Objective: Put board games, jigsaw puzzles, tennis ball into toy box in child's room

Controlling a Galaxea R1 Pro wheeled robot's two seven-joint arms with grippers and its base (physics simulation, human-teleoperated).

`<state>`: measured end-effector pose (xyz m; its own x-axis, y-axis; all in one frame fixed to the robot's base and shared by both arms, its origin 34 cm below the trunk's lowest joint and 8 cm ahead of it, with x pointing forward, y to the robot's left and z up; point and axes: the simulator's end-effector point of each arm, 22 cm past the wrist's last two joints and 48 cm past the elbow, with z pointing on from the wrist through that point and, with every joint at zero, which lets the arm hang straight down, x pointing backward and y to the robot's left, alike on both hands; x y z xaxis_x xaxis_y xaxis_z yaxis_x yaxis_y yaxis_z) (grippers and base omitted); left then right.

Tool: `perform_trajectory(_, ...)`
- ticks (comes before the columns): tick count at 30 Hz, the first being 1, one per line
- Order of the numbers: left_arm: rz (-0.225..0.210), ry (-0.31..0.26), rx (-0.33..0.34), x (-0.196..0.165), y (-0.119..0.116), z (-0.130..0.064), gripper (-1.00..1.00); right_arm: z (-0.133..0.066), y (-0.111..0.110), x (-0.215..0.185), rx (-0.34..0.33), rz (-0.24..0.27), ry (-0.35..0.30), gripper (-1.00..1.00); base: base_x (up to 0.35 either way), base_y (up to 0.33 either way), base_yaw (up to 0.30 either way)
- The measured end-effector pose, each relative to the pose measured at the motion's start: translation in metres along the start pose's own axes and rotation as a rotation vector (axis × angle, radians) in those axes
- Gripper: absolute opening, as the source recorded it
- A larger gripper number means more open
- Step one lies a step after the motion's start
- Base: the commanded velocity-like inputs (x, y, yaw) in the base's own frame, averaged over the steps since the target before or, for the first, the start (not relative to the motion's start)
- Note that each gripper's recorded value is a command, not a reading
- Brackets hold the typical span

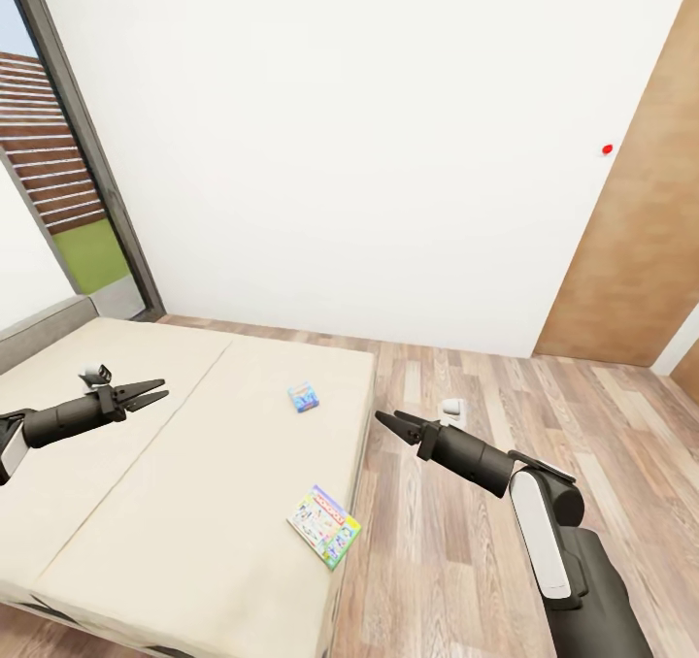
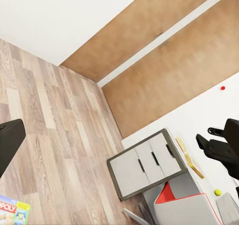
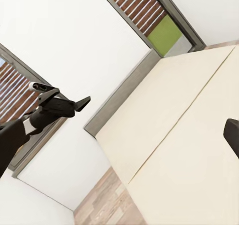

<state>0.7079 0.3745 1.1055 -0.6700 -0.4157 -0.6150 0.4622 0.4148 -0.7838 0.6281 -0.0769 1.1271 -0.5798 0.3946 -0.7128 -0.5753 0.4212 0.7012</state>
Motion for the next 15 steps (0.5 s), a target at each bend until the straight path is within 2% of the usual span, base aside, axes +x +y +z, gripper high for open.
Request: perform_trajectory(15,-0.001,0.0,0.0,0.0,0.0,0.0,1.0,-0.005,-0.012,0.0,0.024,0.023,-0.009,1.0,0.0,-0.018,0.0)
